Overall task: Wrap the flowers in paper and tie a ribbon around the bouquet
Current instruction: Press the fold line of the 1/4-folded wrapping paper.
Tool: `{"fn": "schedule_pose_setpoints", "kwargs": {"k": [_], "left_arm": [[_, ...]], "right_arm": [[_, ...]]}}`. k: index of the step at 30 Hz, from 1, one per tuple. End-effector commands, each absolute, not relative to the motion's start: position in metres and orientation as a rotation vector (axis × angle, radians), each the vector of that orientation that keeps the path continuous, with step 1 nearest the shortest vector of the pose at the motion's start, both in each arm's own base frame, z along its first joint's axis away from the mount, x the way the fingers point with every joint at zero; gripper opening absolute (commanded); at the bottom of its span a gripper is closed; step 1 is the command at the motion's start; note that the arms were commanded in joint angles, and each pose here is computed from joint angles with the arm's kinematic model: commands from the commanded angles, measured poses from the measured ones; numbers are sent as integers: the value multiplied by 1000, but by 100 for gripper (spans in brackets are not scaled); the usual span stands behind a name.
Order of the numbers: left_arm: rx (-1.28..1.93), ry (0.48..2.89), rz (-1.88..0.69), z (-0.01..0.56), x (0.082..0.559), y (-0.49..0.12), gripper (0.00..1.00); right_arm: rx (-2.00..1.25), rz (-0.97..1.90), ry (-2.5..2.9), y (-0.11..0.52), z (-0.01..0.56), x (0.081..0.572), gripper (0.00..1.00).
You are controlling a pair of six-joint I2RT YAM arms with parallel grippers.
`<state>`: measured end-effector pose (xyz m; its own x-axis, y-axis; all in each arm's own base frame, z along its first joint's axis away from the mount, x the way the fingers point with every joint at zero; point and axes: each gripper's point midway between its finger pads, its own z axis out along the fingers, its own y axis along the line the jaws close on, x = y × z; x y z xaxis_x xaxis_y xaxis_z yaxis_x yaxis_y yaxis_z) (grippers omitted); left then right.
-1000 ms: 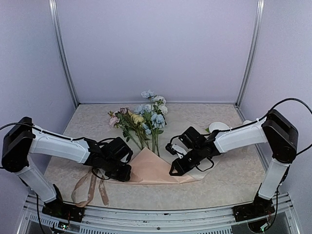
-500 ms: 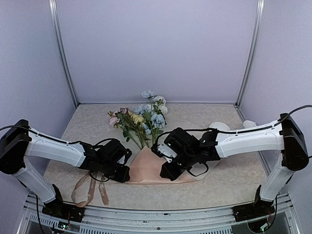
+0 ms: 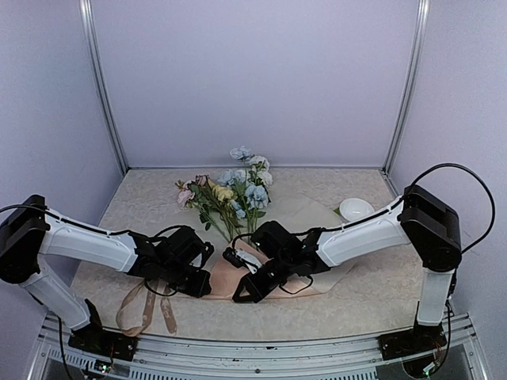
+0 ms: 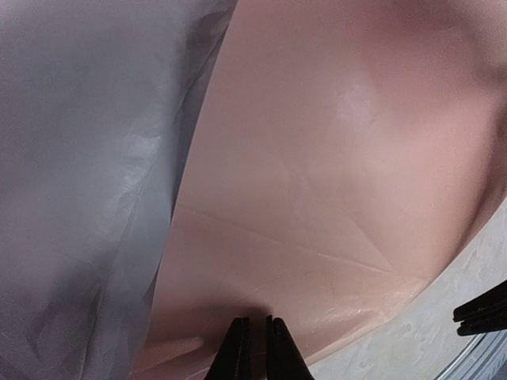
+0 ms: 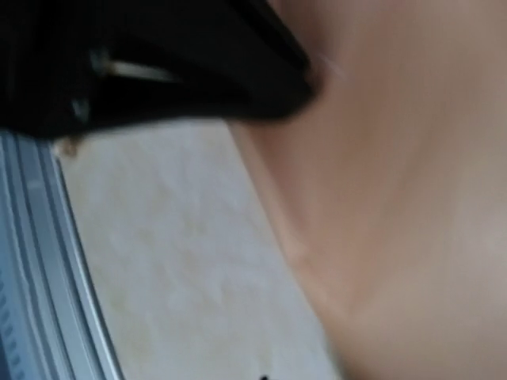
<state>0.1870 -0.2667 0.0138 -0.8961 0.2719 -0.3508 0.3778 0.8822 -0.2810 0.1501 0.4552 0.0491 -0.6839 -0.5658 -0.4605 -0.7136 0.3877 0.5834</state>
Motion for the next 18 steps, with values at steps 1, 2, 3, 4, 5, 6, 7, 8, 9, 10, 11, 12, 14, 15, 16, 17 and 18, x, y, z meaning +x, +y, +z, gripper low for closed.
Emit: {"fn": "schedule_pose_setpoints", "kwargs": {"k": [1, 2, 3, 4, 5, 6, 7, 8, 9, 10, 11, 12, 14, 15, 16, 17, 18], "left_arm": [[537, 2924, -367, -14, 152, -234, 10], [537, 2929, -362, -15, 151, -233, 10], [541, 2931, -360, -16, 151, -233, 10], [545, 2936, -358, -17, 150, -232, 10], [548, 2940, -349, -18, 150, -231, 10], [549, 2944, -341, -19, 149, -230, 10], [552, 2946, -334, -20, 149, -230, 10], [554, 2947, -330, -20, 149, -229, 10], [555, 2947, -326, -20, 149, -229, 10], [557, 2946, -325, -20, 150, -229, 10], [562, 2946, -324, -20, 149, -229, 10], [562, 2948, -320, -21, 149, -228, 10], [568, 2954, -308, -22, 149, -227, 10], [573, 2958, -304, -23, 148, -226, 10], [575, 2960, -300, -24, 148, -225, 10], [576, 2961, -299, -24, 148, -225, 10], [576, 2964, -295, -24, 147, -224, 10]], "right_arm": [[-1080, 1188, 2523, 457, 31, 156, 0], [-1067, 1179, 2535, 456, 29, 157, 0], [-1050, 1156, 2552, 453, 27, 160, 0], [-1016, 1105, 2596, 448, 21, 165, 0], [-980, 1045, 2647, 440, 12, 171, 0], [-946, 996, 2694, 431, 5, 175, 0], [-916, 969, 2725, 422, 0, 178, 0], [-892, 964, 2740, 415, -2, 179, 0], [-871, 960, 2750, 409, -4, 178, 0], [-858, 956, 2755, 403, -4, 177, 0], [-845, 947, 2767, 396, -6, 174, 0], [-837, 934, 2782, 390, -8, 172, 0], [-826, 905, 2818, 377, -14, 165, 0], [-817, 910, 2823, 373, -14, 163, 0], [-801, 907, 2836, 366, -15, 160, 0], [-781, 904, 2844, 359, -14, 158, 0], [-759, 899, 2851, 353, -13, 157, 0]]}}
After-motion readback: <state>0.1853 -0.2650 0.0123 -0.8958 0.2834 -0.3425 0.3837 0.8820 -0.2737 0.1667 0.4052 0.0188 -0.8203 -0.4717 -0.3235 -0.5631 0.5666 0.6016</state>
